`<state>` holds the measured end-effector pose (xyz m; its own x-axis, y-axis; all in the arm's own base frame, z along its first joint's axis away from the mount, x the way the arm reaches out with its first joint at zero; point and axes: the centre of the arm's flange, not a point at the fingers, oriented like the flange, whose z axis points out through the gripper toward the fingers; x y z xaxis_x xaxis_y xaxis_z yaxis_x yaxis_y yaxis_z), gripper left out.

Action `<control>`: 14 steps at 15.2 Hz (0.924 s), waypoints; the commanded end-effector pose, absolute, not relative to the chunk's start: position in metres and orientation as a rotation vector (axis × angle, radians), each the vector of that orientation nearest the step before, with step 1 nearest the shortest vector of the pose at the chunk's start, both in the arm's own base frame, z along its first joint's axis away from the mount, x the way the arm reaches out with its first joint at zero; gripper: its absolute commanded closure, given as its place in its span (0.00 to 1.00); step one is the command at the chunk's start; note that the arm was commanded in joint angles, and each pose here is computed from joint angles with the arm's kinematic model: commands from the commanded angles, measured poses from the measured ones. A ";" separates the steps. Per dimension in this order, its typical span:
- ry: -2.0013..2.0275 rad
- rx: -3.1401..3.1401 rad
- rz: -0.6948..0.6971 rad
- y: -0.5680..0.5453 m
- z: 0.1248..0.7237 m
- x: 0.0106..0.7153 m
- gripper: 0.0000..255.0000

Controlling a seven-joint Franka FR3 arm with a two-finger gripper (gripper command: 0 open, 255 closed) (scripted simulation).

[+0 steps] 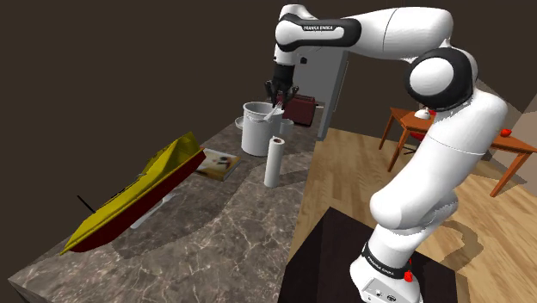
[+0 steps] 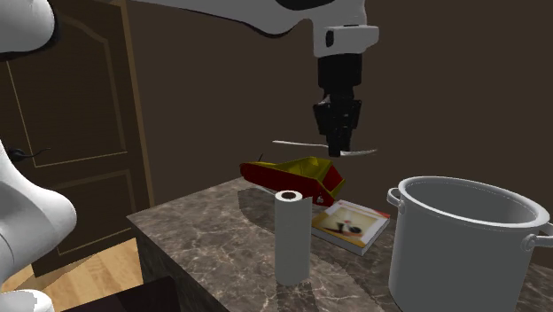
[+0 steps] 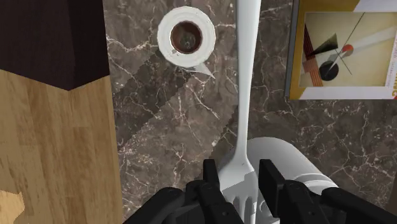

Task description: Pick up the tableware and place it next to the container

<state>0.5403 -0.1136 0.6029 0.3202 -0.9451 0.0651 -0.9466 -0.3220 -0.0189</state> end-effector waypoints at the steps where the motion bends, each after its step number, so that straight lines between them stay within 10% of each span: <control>1: -1.814 2.535 0.100 -0.138 0.600 0.541 1.00; 14: -1.814 2.535 0.100 -0.309 0.601 0.548 1.00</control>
